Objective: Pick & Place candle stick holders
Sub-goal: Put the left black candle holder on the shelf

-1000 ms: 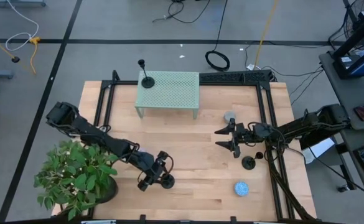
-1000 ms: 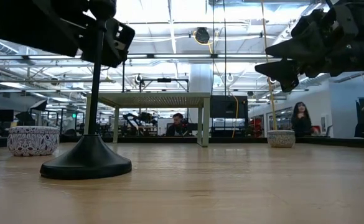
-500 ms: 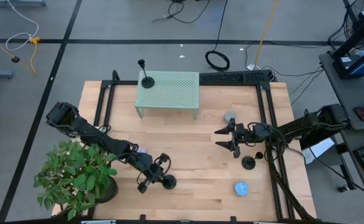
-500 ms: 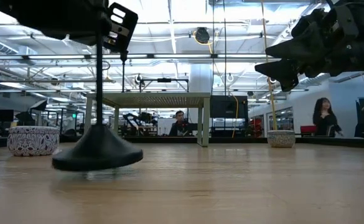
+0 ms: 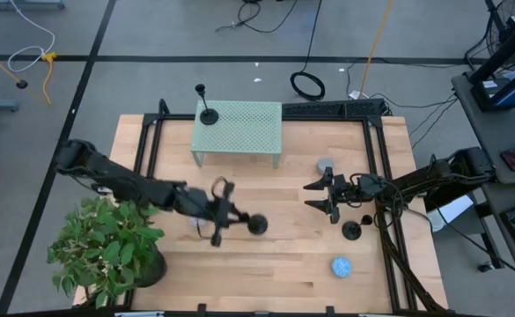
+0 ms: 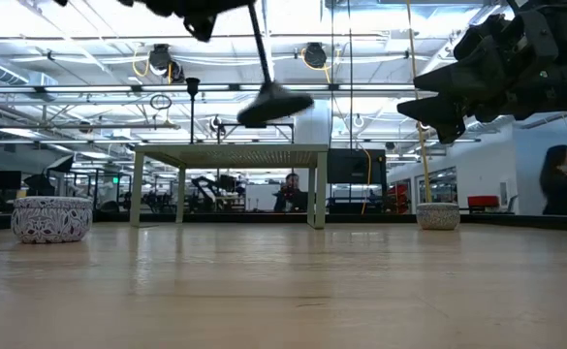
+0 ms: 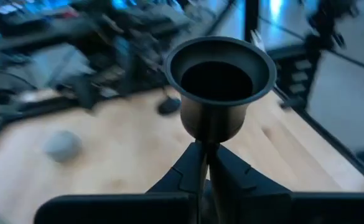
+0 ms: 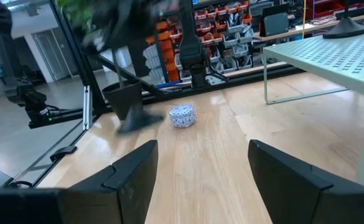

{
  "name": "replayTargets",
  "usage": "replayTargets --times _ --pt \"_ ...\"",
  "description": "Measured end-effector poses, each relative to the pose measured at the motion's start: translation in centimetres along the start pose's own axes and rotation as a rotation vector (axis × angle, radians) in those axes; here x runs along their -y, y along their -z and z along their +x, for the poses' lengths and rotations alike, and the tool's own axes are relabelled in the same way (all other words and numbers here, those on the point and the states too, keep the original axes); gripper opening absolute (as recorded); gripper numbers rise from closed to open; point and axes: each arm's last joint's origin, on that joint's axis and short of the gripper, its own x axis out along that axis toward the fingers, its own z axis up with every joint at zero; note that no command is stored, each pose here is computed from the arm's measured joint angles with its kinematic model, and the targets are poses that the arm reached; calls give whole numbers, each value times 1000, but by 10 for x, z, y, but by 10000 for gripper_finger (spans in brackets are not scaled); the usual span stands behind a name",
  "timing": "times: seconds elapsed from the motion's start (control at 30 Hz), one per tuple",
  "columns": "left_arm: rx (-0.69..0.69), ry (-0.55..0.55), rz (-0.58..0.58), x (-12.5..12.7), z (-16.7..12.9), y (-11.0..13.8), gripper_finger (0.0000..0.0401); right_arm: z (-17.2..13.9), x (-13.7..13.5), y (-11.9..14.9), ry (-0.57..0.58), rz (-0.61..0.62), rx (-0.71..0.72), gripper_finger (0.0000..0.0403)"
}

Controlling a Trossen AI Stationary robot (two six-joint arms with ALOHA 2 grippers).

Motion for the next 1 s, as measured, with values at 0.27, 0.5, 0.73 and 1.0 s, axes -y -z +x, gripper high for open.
replayTargets --times 0.27,0.5,0.73,1.0 --pt "119 -260 -98 -68 -59 -29 12 0 3 0 109 -2 19 242" --pt "133 -529 -145 -122 -85 -25 10 0 6 -1 187 -29 33 242" --pt "142 -683 -214 -163 -83 -9 10 0 6 -1 189 -57 36 242" --pt "115 -863 -221 -189 -72 8 10 0 6 -1 186 -57 30 242"
